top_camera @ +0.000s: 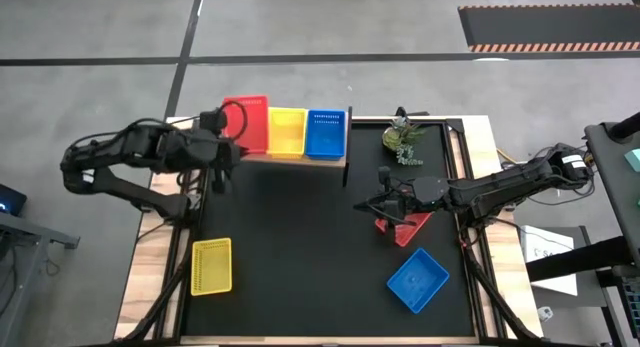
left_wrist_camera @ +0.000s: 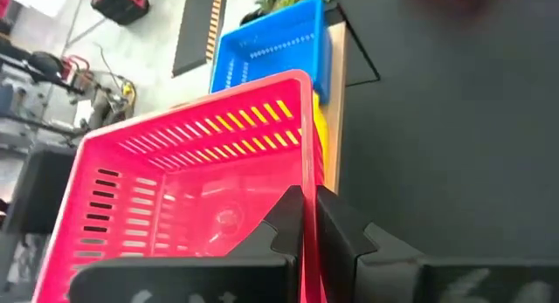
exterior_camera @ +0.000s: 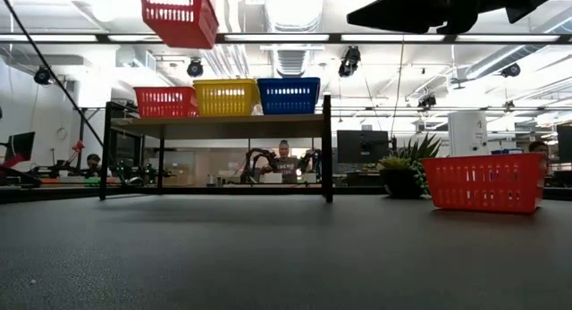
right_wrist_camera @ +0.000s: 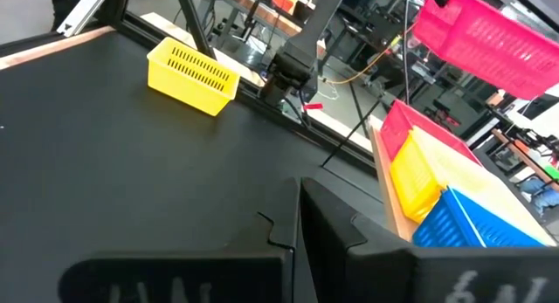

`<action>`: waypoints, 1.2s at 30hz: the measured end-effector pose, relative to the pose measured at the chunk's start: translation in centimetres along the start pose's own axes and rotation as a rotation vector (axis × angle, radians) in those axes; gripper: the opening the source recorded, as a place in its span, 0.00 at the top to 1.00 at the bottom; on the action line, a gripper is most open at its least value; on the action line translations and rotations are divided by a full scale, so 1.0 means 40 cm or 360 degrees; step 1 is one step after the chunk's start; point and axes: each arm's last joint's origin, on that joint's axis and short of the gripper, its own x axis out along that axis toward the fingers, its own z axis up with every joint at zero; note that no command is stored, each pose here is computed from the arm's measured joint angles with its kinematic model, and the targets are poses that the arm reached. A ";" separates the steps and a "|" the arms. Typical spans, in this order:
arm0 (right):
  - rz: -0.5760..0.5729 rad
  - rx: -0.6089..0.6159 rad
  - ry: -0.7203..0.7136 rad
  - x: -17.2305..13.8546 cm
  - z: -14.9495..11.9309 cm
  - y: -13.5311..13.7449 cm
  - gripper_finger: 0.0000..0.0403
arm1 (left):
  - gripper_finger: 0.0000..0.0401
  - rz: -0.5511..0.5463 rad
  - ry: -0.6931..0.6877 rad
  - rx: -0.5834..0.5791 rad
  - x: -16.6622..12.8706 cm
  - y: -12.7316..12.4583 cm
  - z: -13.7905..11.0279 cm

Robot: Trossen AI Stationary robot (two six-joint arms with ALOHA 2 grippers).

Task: Stack baskets on shelf by color
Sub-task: Stack the left red bin on top of the red bin on the shelf

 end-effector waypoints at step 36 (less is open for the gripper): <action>0.0006 -0.0013 0.0009 0.000 -0.001 0.001 0.98 | 1.00 -0.0182 0.0405 0.0011 0.202 0.085 -0.107</action>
